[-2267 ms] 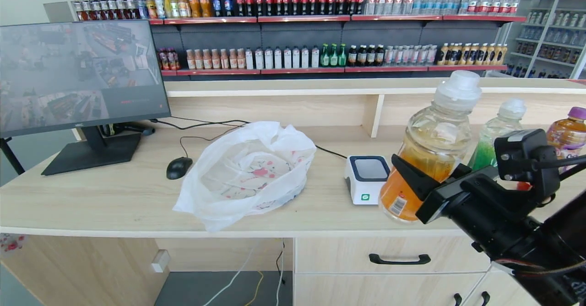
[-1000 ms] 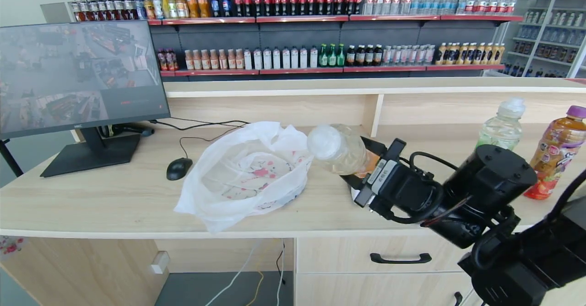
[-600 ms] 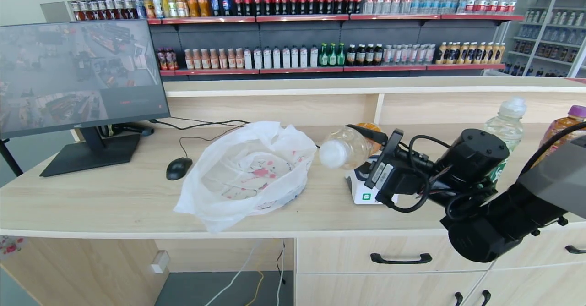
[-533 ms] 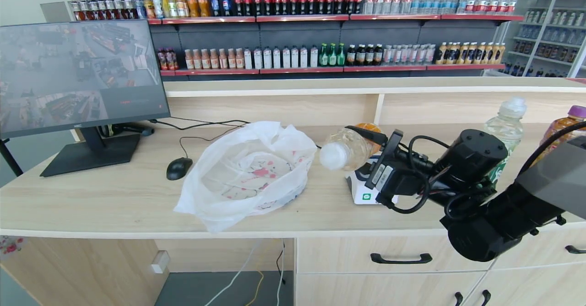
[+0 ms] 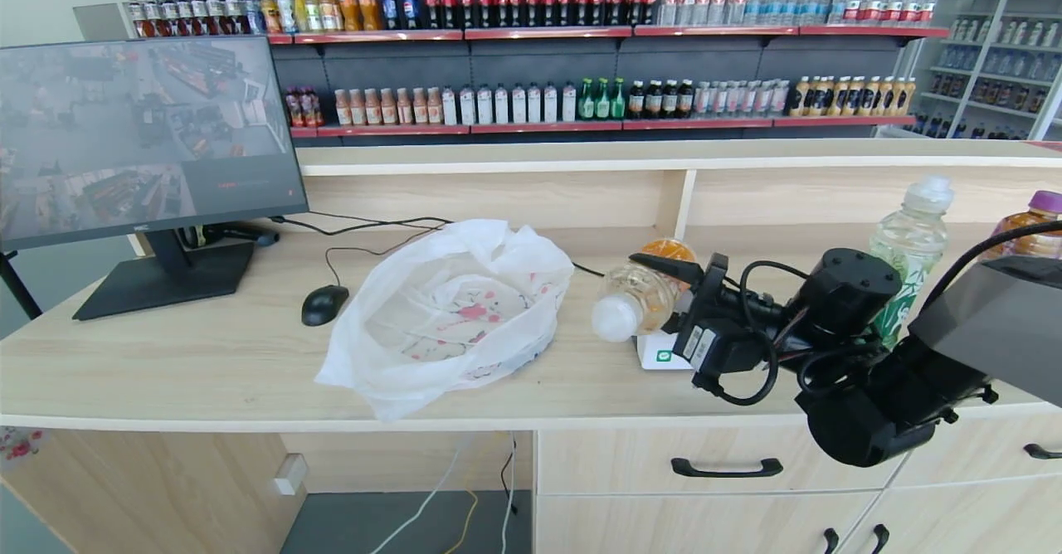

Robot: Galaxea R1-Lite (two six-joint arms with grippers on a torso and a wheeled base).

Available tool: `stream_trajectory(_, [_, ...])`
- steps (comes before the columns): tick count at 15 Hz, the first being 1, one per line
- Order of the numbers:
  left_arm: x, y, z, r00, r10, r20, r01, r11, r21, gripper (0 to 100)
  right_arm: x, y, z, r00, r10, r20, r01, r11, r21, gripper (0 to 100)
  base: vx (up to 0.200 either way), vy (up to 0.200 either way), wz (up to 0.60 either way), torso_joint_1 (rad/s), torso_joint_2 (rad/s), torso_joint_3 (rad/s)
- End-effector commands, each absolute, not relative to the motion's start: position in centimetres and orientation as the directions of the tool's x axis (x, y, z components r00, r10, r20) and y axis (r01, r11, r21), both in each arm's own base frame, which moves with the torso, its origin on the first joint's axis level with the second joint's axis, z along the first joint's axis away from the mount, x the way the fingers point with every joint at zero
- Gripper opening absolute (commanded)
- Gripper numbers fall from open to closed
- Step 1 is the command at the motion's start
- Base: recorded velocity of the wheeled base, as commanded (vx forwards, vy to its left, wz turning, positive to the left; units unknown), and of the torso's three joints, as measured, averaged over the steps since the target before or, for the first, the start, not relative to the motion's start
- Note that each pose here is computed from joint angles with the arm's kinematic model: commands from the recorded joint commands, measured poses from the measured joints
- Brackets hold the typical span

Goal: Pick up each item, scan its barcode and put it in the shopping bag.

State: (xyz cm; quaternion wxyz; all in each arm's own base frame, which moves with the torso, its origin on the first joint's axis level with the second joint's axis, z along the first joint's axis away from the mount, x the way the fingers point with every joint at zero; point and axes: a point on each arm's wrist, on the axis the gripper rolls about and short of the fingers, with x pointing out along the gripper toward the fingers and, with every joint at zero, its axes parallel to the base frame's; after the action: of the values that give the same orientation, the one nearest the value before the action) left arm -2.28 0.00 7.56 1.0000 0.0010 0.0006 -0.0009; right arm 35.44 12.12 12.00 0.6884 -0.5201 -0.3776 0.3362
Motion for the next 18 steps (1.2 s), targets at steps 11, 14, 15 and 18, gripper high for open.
stream_trajectory(11, [-2.29,0.00,7.57,1.000,-0.002,0.000,0.002,1.000,0.002,100,35.68,10.96,11.22,0.506,0.850,0.148,-0.090,0.223,-0.971,0,0.000,0.000,0.00,0.000,0.00,0.000])
stream_trajectory(14, [-2.28,0.00,7.53,1.000,-0.002,-0.002,0.002,1.000,0.002,100,35.52,10.92,11.06,0.506,0.851,0.141,-0.098,0.219,-0.971,0,0.000,0.000,0.00,0.000,0.00,0.000])
stream_trajectory(15, [-2.28,0.00,7.53,1.000,-0.002,-0.002,0.002,1.000,0.002,100,35.50,10.91,11.12,0.506,0.851,0.142,-0.096,0.220,-0.971,0,0.000,0.000,0.00,0.000,0.00,0.000])
stream_trajectory(18, [-2.29,0.00,7.57,1.000,-0.002,0.000,0.002,1.000,0.002,100,35.03,10.80,11.39,0.503,0.853,0.141,-0.090,0.214,-0.973,0,0.000,0.000,0.00,0.000,0.00,0.000])
